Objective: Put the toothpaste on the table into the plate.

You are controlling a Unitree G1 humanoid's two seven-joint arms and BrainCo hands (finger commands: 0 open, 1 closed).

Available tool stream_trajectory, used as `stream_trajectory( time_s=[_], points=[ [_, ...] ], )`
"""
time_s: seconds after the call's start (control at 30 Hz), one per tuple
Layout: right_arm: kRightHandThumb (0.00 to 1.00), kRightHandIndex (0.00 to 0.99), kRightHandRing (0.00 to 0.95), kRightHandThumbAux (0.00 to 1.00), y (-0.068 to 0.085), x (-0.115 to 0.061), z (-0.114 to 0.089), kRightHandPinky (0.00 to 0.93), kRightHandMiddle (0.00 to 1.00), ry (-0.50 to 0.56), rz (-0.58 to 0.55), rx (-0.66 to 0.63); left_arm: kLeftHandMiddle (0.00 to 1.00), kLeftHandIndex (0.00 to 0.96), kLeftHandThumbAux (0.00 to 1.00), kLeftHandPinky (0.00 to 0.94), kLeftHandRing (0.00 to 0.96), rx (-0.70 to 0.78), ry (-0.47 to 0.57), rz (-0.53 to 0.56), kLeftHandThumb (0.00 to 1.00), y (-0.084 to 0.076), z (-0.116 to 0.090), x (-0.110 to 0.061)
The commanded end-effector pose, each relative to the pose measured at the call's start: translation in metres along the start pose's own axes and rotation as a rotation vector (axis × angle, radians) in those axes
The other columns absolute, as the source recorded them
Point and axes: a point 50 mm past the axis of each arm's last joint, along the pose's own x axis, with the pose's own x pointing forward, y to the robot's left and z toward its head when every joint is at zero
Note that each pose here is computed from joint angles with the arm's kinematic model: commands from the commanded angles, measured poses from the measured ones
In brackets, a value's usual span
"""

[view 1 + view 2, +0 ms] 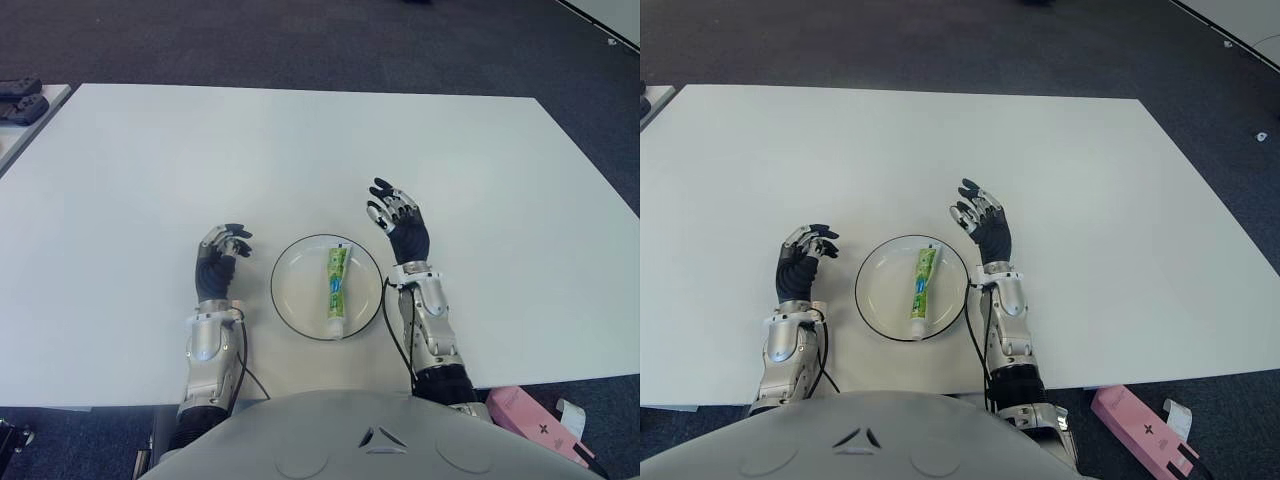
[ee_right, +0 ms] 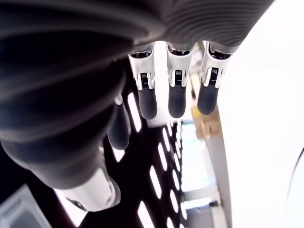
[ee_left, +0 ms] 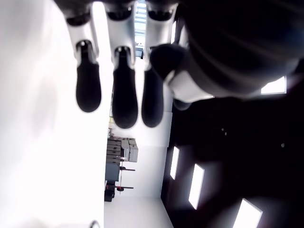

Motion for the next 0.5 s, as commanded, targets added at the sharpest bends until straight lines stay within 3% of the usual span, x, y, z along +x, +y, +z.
stream_trajectory(
  time_s=[0.03, 0.07, 0.17, 0.5],
  points=[
    [0.421, 0.41, 0.467, 0.808, -0.007, -0.005, -0.004, 0.48, 0.457, 0.03, -0.096, -0.064, 0.483, 0.414, 0.678, 0.576, 0.588, 0.015, 0.077, 0.006, 0.833, 0.006, -0.012, -0.007],
    [0.518, 0.413, 0.469, 0.78, -0.008, -0.005, -0.004, 0.479, 0.459, 0.038, -0.112, -0.07, 0.482, 0.415, 0.677, 0.576, 0.588, 0.016, 0.076, 0.007, 0.833, 0.006, -0.012, -0.007],
    [0.634, 0.419, 0.472, 0.747, -0.011, -0.006, -0.007, 0.477, 0.464, 0.069, -0.147, -0.073, 0.481, 0.417, 0.677, 0.58, 0.588, 0.018, 0.075, 0.009, 0.834, 0.006, -0.012, -0.007],
    [0.69, 0.423, 0.48, 0.732, -0.035, -0.012, -0.023, 0.478, 0.474, 0.171, -0.184, -0.025, 0.48, 0.421, 0.676, 0.581, 0.59, 0.021, 0.071, 0.01, 0.836, 0.007, -0.012, -0.006]
  ],
)
